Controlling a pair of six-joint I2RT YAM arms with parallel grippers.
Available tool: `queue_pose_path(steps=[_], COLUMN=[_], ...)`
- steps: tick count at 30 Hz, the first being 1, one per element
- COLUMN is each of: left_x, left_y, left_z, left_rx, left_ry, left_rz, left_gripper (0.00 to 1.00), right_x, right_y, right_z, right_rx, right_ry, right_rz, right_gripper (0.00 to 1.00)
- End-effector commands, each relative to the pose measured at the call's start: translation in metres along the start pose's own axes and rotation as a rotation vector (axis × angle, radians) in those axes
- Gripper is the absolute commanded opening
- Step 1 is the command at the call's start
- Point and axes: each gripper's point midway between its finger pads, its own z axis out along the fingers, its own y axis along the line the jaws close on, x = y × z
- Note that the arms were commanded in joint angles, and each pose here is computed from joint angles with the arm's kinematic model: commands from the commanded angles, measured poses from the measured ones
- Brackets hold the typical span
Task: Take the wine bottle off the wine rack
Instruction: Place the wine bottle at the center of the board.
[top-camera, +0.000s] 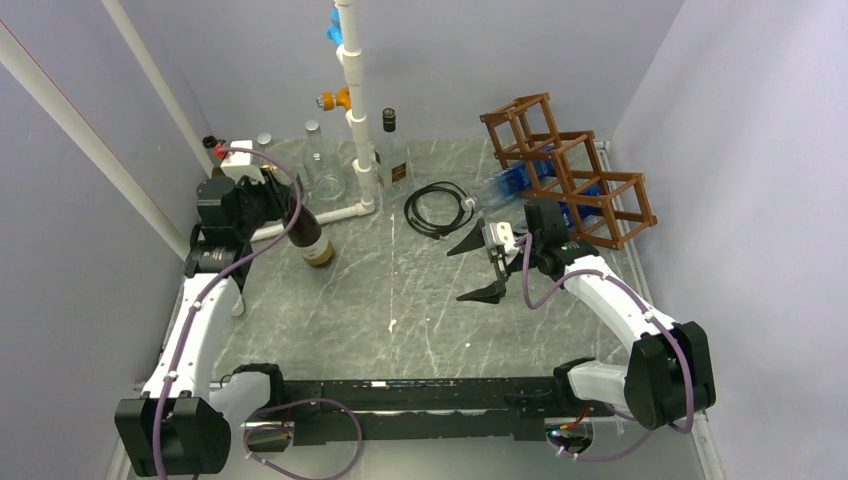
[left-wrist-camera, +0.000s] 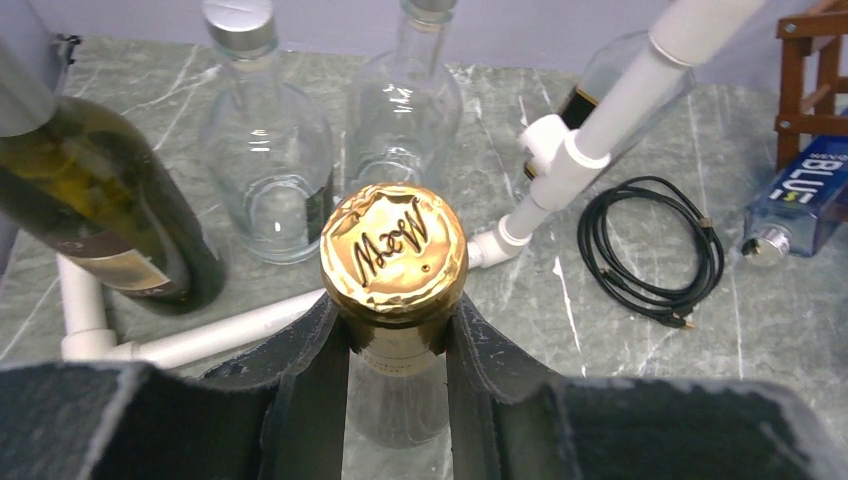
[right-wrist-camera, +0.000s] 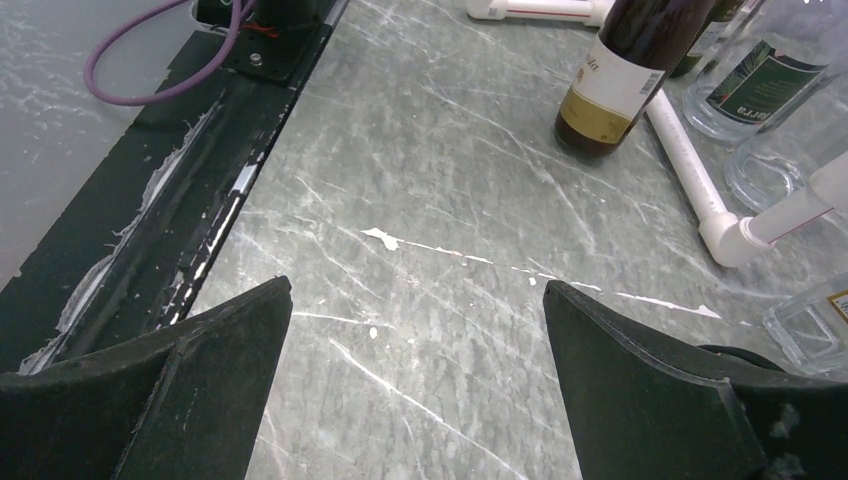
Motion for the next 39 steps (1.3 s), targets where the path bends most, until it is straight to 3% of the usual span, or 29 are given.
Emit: queue_pose_path(steps=[1,39], left_x=[-0.137,-0.156], left_y=[-0.007,0.038], left_z=[-0.035,-0.045], left_rx=[0.000,-0.248], left_ry=[-0.423,-0.431], left_rz=[0.030,0.154], left_gripper=[0.00,0.00], right_x=[-0.020,-0.018], right_y=[-0.009,-0.008], right_z=[-0.002,-0.002], right_rx=[0.001,-0.003], right_ry=[-0.023,-0.017], right_rz=[-0.098,-0.102], right_gripper=[1.00,1.00])
